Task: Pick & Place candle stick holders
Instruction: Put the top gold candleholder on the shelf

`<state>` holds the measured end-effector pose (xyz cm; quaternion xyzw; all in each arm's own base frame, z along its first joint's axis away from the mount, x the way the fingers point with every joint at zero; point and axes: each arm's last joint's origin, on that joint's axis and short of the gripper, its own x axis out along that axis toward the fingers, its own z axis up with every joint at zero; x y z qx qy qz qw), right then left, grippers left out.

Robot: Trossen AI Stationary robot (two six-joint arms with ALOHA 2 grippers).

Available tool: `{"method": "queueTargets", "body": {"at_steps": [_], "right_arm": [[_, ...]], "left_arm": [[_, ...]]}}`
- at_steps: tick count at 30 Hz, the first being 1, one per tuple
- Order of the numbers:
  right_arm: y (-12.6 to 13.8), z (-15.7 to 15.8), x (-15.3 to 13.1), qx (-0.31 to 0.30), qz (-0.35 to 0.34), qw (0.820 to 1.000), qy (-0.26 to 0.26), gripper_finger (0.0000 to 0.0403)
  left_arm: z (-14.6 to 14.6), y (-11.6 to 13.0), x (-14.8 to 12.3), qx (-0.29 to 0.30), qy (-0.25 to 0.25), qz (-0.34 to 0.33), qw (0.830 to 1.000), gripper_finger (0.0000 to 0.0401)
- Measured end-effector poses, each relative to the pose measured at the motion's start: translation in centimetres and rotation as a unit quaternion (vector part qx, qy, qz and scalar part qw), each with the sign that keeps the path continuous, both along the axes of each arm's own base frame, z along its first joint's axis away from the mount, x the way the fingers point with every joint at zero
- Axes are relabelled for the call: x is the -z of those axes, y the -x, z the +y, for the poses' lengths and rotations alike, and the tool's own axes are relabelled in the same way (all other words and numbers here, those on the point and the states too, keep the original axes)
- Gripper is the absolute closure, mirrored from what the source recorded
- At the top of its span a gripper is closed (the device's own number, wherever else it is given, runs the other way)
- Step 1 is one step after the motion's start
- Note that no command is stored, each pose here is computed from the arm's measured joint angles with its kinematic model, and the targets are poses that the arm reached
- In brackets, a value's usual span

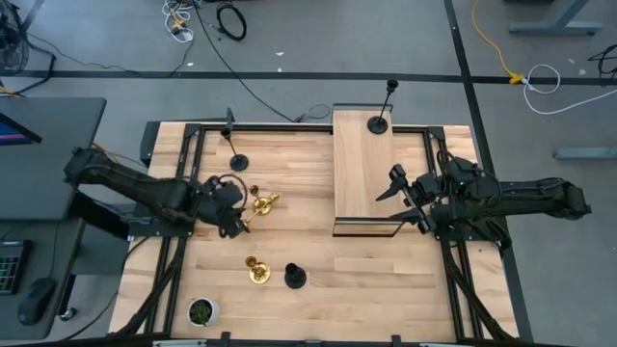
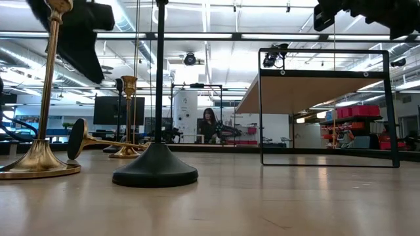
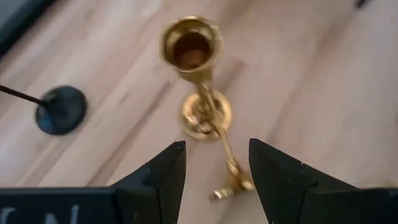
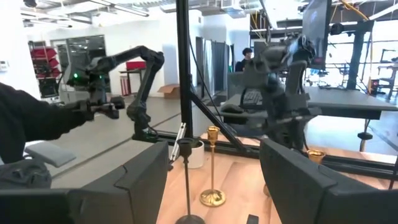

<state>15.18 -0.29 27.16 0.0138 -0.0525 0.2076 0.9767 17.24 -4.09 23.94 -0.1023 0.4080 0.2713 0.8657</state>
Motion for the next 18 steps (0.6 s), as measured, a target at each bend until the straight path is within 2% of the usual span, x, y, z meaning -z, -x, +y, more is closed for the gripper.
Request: {"method": "queueTargets", "body": {"at_steps": [7,15,18], "right_arm": [[0.0,0.0,0.0,0.000,-0.001,1.000,0.000,0.0152],[0.0,0.0,0.0,0.000,0.000,1.000,0.000,0.0152],[0.0,0.0,0.0,0.000,0.000,1.000,0.000,0.0152]], "left_arm": [[0.1,-0.4,3.9,-0.031,-0.072,-0.078,0.994,0.0223],[0.5,0.1,7.1,-0.066,-0.104,-0.144,0.982,0.0223],[0.5,0.1,7.9,-0.061,-0.106,-0.182,0.976,0.0223]]}}
